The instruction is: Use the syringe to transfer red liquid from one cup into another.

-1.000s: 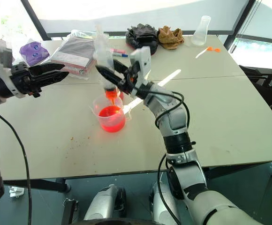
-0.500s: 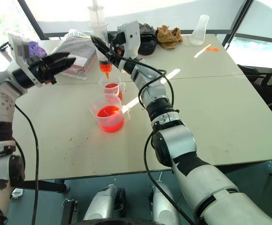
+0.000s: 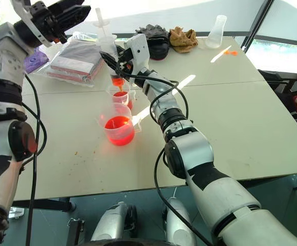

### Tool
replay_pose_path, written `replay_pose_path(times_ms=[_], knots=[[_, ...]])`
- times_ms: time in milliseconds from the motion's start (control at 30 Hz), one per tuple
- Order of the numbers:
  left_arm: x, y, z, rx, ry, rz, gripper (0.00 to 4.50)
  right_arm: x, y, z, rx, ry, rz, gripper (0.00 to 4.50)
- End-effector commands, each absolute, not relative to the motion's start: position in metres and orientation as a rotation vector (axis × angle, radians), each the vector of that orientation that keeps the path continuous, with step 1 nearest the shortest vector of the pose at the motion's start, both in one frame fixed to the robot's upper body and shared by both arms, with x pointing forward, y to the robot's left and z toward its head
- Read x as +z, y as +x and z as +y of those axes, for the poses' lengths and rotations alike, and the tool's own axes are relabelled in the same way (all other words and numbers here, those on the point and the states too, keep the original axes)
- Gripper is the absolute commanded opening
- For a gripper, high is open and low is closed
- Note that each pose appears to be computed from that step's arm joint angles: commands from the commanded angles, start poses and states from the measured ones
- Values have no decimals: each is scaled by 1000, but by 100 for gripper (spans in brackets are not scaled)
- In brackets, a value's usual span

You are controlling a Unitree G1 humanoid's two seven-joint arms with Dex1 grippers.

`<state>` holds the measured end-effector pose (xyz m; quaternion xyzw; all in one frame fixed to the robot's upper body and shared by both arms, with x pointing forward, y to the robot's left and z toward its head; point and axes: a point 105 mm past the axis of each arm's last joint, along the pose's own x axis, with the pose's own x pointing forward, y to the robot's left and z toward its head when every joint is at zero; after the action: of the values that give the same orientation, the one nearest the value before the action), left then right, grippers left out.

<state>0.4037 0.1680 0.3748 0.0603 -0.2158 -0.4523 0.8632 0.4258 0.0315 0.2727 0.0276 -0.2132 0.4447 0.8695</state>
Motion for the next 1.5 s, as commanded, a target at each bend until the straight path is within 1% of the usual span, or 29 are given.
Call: replay_pose_path(times_ms=[33,167,333,433,667,800,933,967,1200,1500], knots=[[384,403,167,-948,177,-479,193,293,422,33,935,38,-516,149],[376,408,163,-953,207,-451,193,291,420,35,944,34,-517,149],[375,410,164,-951,203,-446,193,291,419,37,954,26,-519,149],[377,409,161,-966,200,-448,193,286,416,42,976,-6,-518,149],[369,414,148,-984,245,-402,193,278,411,50,1006,-52,-515,149],[369,415,146,-986,243,-401,92,278,410,52,1010,-52,-514,149],[368,416,145,-990,245,-398,7,276,410,52,1016,-57,-510,149],[367,416,145,-990,246,-397,1,276,410,53,1017,-59,-509,149],[353,414,143,-1039,312,-346,1,277,412,51,999,-64,-511,149],[337,415,145,-1050,329,-298,1,300,411,50,991,-12,-553,149]])
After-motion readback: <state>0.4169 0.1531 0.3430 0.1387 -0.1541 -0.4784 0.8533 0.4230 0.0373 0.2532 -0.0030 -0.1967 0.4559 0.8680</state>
